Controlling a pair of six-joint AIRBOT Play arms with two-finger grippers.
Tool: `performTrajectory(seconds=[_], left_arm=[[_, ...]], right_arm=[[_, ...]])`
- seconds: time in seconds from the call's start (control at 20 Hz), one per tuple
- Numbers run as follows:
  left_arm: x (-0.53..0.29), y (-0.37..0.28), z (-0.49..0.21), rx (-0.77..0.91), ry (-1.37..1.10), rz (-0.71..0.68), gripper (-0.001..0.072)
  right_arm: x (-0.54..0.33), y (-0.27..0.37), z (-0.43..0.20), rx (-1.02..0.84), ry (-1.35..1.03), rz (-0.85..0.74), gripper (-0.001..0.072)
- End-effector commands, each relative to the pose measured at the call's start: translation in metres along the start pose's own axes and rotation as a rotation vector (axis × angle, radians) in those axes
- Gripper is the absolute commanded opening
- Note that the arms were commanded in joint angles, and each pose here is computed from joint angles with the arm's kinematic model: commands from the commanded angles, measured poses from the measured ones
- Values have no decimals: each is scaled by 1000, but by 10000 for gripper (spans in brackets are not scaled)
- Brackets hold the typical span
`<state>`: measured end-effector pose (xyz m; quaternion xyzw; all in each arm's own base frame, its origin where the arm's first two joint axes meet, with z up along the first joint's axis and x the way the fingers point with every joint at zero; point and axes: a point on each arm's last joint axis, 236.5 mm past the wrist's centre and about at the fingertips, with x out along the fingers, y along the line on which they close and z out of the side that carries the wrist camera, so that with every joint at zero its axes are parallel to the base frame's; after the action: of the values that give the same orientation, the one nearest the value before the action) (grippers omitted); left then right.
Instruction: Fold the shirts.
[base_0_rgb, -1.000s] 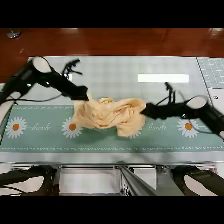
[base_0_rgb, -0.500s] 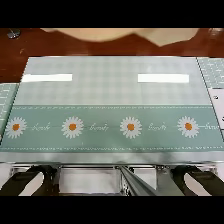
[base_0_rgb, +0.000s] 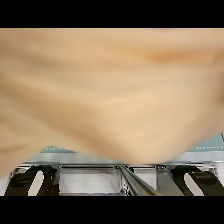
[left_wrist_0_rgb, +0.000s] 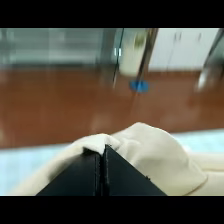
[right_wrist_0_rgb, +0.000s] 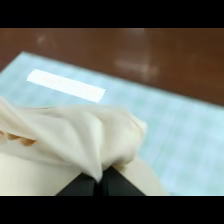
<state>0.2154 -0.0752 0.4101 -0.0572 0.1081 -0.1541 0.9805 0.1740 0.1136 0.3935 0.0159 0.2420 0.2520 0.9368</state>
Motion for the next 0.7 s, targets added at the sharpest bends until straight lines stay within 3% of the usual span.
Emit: performTrajectory(seconds=[0.0, 0.35, 0.65], left_arm=[[12, -10, -113, -102, 397, -103, 21], [51, 16, -308, -386, 850, -132, 20], [101, 40, -385, -529, 819, -40, 21]], right_arm=[[13, 15, -72, 104, 241, 95, 21], [119, -32, -220, 400, 505, 79, 21], [202, -120, -281, 527, 451, -165, 22]])
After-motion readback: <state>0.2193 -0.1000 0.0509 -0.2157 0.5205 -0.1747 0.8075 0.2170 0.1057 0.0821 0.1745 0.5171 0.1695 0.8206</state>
